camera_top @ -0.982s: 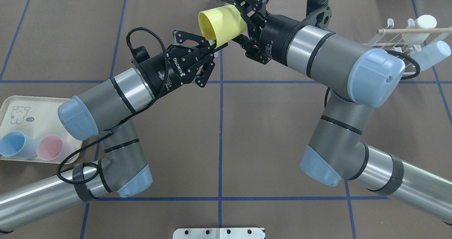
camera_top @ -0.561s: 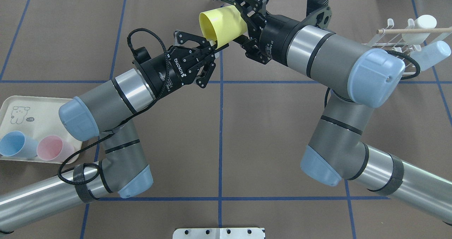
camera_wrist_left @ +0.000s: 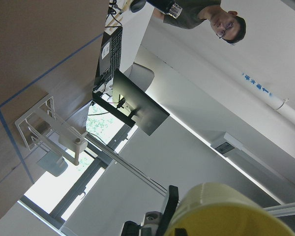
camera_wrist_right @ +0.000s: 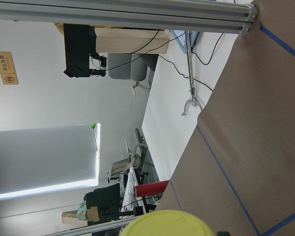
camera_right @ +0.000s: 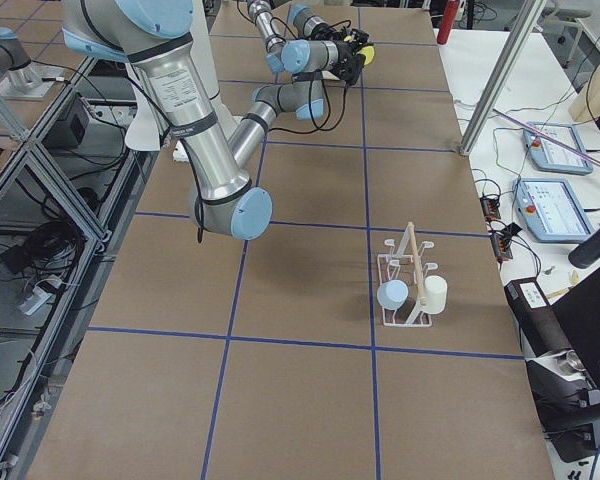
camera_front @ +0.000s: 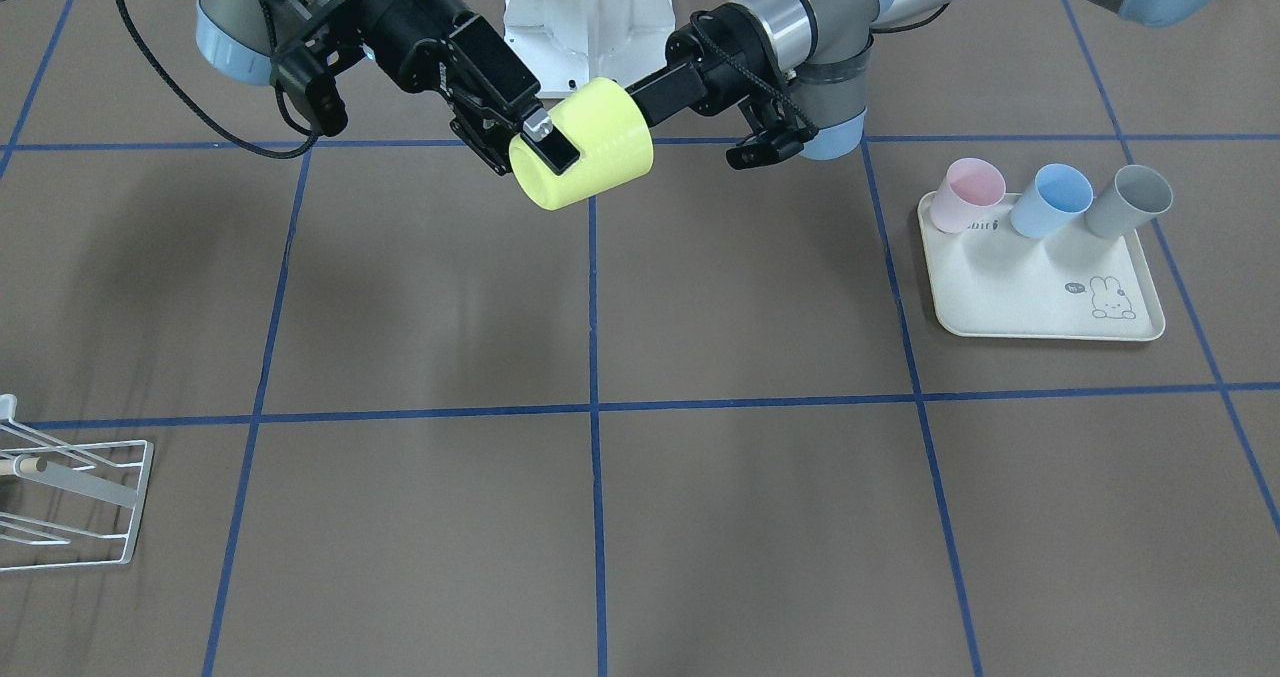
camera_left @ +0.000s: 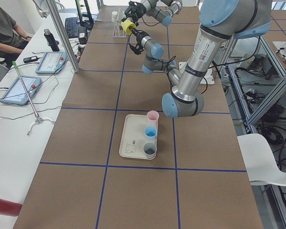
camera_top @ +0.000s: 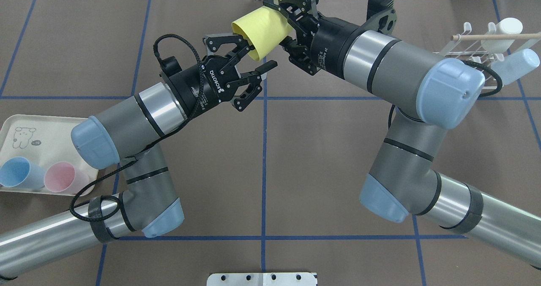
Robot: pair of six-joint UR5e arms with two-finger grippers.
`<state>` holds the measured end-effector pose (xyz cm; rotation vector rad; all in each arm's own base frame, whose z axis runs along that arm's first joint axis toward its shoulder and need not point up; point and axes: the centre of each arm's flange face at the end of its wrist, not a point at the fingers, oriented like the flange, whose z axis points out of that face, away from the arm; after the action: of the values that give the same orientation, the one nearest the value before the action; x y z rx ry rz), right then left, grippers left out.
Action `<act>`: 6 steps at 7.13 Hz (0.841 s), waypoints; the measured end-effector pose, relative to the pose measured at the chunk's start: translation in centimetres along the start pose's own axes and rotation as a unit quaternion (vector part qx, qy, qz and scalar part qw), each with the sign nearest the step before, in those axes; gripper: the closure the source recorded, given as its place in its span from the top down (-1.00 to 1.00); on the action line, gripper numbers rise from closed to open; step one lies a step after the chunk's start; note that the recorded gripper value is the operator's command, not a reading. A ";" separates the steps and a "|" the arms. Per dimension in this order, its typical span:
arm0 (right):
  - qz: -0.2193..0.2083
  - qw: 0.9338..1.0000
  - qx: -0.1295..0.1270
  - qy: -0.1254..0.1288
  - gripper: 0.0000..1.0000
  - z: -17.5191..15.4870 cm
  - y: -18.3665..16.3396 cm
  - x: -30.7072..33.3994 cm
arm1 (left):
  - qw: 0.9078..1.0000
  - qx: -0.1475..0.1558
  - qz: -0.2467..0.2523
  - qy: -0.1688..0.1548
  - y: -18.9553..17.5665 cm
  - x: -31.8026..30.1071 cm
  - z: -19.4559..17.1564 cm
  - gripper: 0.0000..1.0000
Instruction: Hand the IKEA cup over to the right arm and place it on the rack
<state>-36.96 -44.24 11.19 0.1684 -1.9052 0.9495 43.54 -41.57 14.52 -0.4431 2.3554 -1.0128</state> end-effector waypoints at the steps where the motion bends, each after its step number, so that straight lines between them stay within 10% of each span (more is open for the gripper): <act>1: 0.000 1.000 0.002 -0.002 -1.00 -0.1 -0.2 -0.2 | 1.000 0.001 0.003 0.000 -0.1 0.0 -0.1 1.00; 6: -0.014 0.998 0.061 -0.014 -1.00 -1.2 -6.8 -2.2 | 1.000 0.002 0.014 -0.002 -0.3 -0.1 -0.2 1.00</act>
<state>-31.68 -48.74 13.33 0.2815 -1.8668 1.0495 43.48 -41.61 14.92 -0.4094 2.3489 -1.0011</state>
